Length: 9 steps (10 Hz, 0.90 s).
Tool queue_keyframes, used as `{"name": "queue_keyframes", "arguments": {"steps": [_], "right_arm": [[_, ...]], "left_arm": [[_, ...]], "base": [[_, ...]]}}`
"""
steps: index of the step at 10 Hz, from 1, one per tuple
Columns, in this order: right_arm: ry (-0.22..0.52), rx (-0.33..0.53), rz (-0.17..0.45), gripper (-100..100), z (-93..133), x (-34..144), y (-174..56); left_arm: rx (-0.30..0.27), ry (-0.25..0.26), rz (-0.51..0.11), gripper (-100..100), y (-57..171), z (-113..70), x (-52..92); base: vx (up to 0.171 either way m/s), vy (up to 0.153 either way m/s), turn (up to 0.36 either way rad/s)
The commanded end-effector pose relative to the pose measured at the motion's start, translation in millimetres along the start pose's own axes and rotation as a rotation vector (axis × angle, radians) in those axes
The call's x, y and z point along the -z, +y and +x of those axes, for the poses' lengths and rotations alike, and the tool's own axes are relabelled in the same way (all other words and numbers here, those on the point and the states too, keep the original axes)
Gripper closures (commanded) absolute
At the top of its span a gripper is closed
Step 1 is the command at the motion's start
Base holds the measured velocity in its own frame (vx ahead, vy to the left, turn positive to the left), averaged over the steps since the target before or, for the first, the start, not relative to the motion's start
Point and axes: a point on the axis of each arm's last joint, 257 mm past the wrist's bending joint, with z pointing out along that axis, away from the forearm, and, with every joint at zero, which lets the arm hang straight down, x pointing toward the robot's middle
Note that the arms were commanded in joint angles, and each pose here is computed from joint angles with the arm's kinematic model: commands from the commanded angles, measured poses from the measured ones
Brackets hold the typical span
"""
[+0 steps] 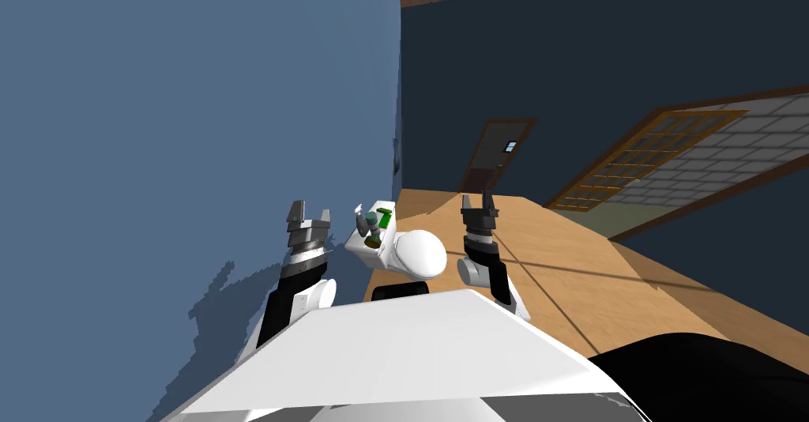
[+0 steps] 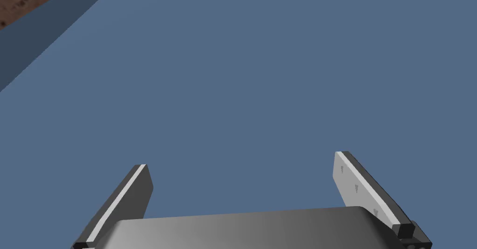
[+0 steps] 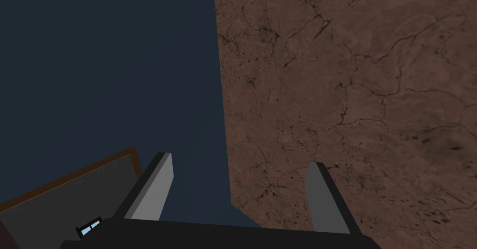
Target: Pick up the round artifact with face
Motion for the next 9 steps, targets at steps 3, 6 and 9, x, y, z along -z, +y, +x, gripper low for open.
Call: {"name": "queue_keyframes", "arguments": {"steps": [3,6,9], "right_arm": [[0.0,0.0,0.0,0,0,0.0,0],[0.0,0.0,0.0,0,0,0.0,0],[0.0,0.0,0.0,0,0,0.0,0]], "left_arm": [[0.01,0.076,-0.048,-100,7,10.6,-8.2],[0.03,0.109,-0.094,-100,15,16.5,-13.7],[0.06,0.137,-0.133,-100,22,22.8,-20.0]], "base": [[-0.016,-0.019,0.014],[-0.021,-0.014,0.001],[-0.023,-0.009,-0.005]]}}
